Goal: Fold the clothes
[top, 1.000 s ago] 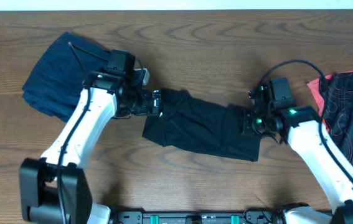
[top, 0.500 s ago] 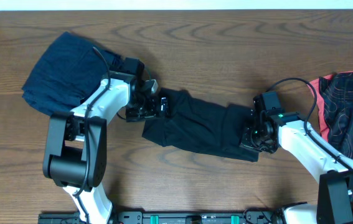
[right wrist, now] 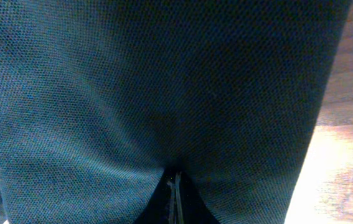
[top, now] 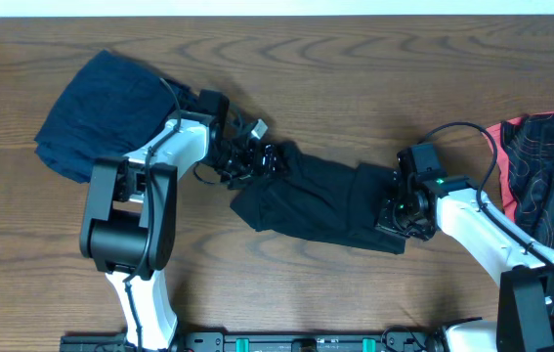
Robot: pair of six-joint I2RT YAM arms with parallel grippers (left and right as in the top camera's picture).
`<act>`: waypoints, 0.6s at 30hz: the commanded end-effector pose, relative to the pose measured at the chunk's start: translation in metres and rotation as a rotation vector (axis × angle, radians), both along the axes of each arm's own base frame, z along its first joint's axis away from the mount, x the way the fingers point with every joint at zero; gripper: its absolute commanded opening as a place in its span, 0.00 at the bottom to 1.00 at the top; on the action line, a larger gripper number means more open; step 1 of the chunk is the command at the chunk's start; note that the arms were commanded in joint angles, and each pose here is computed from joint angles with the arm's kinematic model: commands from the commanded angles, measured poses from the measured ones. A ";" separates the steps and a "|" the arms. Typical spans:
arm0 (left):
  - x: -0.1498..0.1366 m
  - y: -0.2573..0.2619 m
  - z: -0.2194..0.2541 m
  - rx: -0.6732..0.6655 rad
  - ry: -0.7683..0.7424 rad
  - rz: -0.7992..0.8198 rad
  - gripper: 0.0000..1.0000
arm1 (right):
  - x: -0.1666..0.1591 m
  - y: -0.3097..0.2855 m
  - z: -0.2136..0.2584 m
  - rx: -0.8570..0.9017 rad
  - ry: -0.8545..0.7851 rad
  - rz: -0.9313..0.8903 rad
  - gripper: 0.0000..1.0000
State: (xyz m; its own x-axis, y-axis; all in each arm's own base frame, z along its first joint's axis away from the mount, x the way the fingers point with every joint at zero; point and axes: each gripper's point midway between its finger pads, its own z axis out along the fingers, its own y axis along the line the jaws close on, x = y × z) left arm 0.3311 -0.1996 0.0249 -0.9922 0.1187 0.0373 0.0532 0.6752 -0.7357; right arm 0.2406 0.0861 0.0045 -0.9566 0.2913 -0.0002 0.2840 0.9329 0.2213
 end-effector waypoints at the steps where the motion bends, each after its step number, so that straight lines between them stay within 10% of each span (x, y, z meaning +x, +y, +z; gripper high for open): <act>1: -0.026 0.006 -0.037 0.039 0.088 -0.041 0.85 | -0.011 -0.011 -0.015 -0.051 0.050 -0.026 0.01; 11: -0.030 0.005 -0.037 0.038 0.080 -0.068 0.09 | -0.012 -0.011 -0.015 -0.052 0.053 -0.025 0.01; 18: -0.028 0.013 -0.010 0.038 0.086 -0.056 0.06 | -0.012 -0.011 -0.009 -0.050 0.044 -0.022 0.01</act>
State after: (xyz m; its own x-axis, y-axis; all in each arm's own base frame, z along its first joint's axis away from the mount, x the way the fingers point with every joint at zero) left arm 0.2999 -0.1943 0.0033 -0.9748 0.1647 0.1501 0.0037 0.6855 -0.7281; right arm 0.2403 0.0864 0.0044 -0.9567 0.2911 0.0026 0.2843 0.9326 0.2223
